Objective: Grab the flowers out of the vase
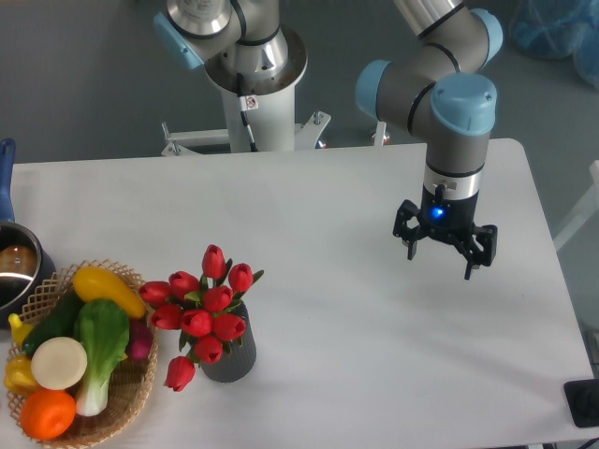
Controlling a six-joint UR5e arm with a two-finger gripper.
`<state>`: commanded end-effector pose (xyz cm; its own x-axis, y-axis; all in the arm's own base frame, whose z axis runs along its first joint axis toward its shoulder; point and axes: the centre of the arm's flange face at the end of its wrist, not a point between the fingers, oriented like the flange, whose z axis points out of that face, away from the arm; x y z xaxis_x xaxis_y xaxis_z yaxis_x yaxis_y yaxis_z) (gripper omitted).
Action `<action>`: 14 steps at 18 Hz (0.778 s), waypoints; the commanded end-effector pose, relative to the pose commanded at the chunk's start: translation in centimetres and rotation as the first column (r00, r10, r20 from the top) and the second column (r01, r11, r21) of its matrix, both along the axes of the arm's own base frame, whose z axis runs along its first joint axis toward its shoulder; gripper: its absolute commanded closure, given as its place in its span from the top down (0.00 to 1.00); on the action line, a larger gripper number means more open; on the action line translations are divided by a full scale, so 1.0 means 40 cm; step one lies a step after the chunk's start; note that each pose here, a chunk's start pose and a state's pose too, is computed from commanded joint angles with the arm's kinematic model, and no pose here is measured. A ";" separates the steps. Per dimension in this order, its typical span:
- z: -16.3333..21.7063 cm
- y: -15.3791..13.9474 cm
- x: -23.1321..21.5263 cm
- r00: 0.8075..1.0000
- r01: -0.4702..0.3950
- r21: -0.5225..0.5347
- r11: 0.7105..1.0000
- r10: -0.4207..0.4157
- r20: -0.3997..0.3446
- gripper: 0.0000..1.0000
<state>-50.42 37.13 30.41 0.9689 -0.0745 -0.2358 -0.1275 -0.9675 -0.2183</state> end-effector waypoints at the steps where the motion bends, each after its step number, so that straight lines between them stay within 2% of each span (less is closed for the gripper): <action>1: 0.000 0.000 0.000 1.000 0.000 -0.001 1.000 0.000 -0.001 1.00; 14: -0.024 -0.011 0.020 1.000 -0.010 -0.005 1.000 0.010 0.021 1.00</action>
<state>-49.62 36.71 29.44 0.9744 -0.0659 -0.2150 -0.1133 -0.9697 -0.2164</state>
